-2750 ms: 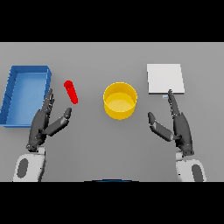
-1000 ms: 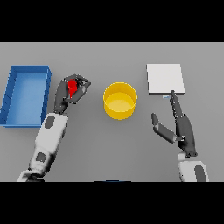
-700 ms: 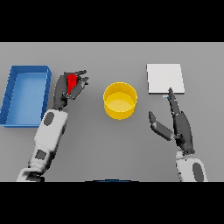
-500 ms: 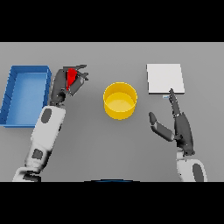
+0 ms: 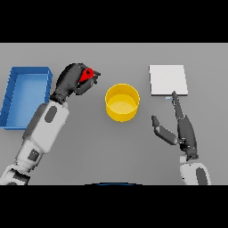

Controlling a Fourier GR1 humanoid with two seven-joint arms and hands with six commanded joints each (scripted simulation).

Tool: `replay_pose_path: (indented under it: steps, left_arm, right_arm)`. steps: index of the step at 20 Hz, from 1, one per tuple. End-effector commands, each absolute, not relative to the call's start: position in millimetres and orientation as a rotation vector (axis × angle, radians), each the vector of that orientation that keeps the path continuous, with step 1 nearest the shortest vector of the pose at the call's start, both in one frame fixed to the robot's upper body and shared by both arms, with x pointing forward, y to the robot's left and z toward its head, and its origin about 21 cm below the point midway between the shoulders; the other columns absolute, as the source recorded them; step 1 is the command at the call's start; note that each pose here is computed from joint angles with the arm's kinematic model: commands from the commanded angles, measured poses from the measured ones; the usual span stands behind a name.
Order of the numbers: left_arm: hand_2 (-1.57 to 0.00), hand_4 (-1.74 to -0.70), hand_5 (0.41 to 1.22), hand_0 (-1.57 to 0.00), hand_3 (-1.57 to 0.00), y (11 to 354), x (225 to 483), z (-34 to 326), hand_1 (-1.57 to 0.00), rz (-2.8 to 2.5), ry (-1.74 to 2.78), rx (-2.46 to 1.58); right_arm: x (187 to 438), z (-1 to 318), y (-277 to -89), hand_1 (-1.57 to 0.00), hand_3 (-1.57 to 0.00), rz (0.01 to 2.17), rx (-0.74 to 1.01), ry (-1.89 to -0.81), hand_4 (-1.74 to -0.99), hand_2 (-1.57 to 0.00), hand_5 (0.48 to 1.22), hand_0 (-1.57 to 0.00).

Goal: Pick up the red beaker and tilt it to pour out 1 green nut into yellow bowl. Pick up the yellow bowl and place it on the metallic measuring scale.

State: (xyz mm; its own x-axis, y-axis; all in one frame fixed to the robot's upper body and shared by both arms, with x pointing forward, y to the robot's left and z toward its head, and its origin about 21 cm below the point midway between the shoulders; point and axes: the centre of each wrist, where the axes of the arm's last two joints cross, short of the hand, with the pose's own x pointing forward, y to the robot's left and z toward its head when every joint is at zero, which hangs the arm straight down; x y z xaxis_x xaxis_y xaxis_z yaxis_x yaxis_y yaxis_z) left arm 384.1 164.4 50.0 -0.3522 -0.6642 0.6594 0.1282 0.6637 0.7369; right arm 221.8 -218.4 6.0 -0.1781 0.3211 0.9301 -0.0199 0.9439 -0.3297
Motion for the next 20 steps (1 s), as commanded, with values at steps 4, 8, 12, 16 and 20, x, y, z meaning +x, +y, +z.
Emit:
replay_pose_path:
  steps: [4, 8, 12, 16, 20]
  left_arm:
    - [-1.57, -1.74, 1.153, -1.57, -1.56, 146, 394, 74, -1.57, -1.188, -1.667, 0.596]
    - [-1.57, -1.74, 1.193, -1.57, -1.57, 122, 403, 90, -1.57, -1.553, -1.571, 0.728]
    - [-1.57, -1.61, 1.21, -1.57, -1.57, 96, 409, 101, -1.57, -1.873, -1.426, 0.816]
    - [-1.57, -1.66, 1.216, -1.57, -1.57, 80, 416, 109, -1.57, -2.102, -1.273, 0.931]
    - [-1.57, -1.71, 1.219, -1.57, -1.57, 66, 420, 112, -1.57, -2.287, -1.135, 1.073]
  right_arm:
    - [223, 7, -214.7, 0.0, 0.0, 0.298, -0.204, -1.746, -1.069, 0.0, 0.685, 0.0]
    - [222, 10, -215.7, 0.0, 0.0, 0.309, -0.217, -1.753, -1.062, 0.0, 0.691, 0.0]
    - [222, 10, -216.4, 0.0, 0.0, 0.304, -0.202, -1.754, -1.063, 0.0, 0.681, 0.0]
    - [224, 6, -217.0, 0.0, 0.0, 0.296, -0.196, -1.726, -1.056, 0.0, 0.672, 0.0]
    - [224, 5, -212.0, 0.0, 0.0, 0.312, -0.18, -1.729, -1.069, 0.0, 0.689, 0.0]
